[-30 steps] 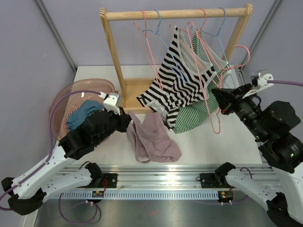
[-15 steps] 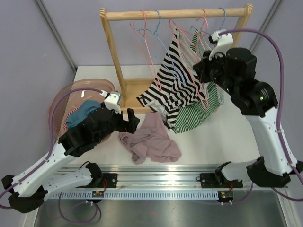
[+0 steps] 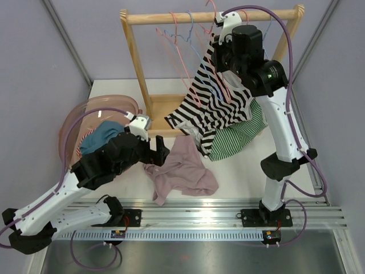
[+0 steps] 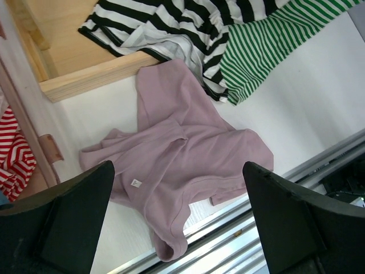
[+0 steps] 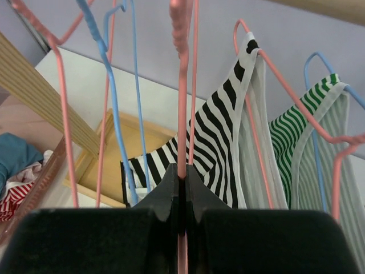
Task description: Remove the tank top from the hanger
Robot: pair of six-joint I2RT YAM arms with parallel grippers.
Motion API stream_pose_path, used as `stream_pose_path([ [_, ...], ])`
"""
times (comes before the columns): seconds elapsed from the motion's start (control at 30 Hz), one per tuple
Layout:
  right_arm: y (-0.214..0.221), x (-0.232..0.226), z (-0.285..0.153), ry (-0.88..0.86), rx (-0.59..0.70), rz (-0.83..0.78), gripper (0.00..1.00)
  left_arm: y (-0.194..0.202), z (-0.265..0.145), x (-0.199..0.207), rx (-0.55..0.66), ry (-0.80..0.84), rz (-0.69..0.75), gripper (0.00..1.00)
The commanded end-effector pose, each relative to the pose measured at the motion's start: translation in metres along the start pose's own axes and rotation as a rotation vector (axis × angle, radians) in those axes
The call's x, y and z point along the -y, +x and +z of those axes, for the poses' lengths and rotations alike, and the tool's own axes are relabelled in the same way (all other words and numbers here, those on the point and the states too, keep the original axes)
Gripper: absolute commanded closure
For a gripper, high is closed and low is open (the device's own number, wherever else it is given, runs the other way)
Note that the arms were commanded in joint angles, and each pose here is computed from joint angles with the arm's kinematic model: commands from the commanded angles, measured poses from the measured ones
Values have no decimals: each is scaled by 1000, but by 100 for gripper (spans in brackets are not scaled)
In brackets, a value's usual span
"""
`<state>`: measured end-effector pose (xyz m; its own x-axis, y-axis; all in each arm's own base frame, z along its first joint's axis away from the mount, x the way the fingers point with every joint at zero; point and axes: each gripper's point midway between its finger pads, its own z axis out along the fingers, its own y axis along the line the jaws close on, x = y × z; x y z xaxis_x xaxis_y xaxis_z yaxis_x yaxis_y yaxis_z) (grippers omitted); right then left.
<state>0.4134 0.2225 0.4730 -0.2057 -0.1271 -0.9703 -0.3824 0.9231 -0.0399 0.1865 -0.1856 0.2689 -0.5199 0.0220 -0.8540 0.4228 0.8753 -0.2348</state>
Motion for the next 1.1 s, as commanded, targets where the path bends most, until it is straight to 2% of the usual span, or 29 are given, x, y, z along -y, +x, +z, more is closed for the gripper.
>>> stream_pose_path([
  [0.0,-8,8,3,23,24,-20,100,-12,4,24,45,64,-14,1],
  [0.13,-2,10,10,22,5,-16,96,4,22,38,11,84,11,1],
  [0.2,1,9,9,15,-1,-10,87,11,30,42,3,91,14,1],
  [0.23,-5,9,1,13,15,-4,82,13,32,46,-5,103,18,1],
  [0.3,-7,9,-6,7,22,5,63,18,40,52,-11,120,21,1],
  [0.37,-18,9,-23,-7,57,19,59,28,47,56,-37,131,39,1],
  [0.43,-26,9,-41,-20,82,28,38,37,55,61,-56,145,42,1],
  [0.6,-26,9,-83,-51,92,56,30,73,83,75,-139,154,56,1],
  [0.63,-36,12,-110,-54,137,66,23,81,88,76,-156,154,62,1],
  [0.67,-22,11,-110,-58,105,67,17,90,93,76,-176,147,70,1],
  [0.7,-23,11,-120,-67,126,73,10,102,102,79,-206,138,86,1],
  [0.73,-30,15,-149,-71,174,82,1,108,106,79,-223,131,94,1],
  [0.77,-17,11,-148,-88,151,107,0,113,110,80,-238,123,95,1],
  [0.83,-17,10,-181,-120,196,135,0,133,122,79,-290,96,121,1],
  [0.87,-4,5,-179,-138,173,137,1,137,127,80,-298,93,122,1],
  [0.93,0,-1,-204,-193,200,156,0,154,136,79,-340,75,135,1],
  [1.07,17,-17,-226,-300,215,161,1,184,149,70,-412,21,151,1],
])
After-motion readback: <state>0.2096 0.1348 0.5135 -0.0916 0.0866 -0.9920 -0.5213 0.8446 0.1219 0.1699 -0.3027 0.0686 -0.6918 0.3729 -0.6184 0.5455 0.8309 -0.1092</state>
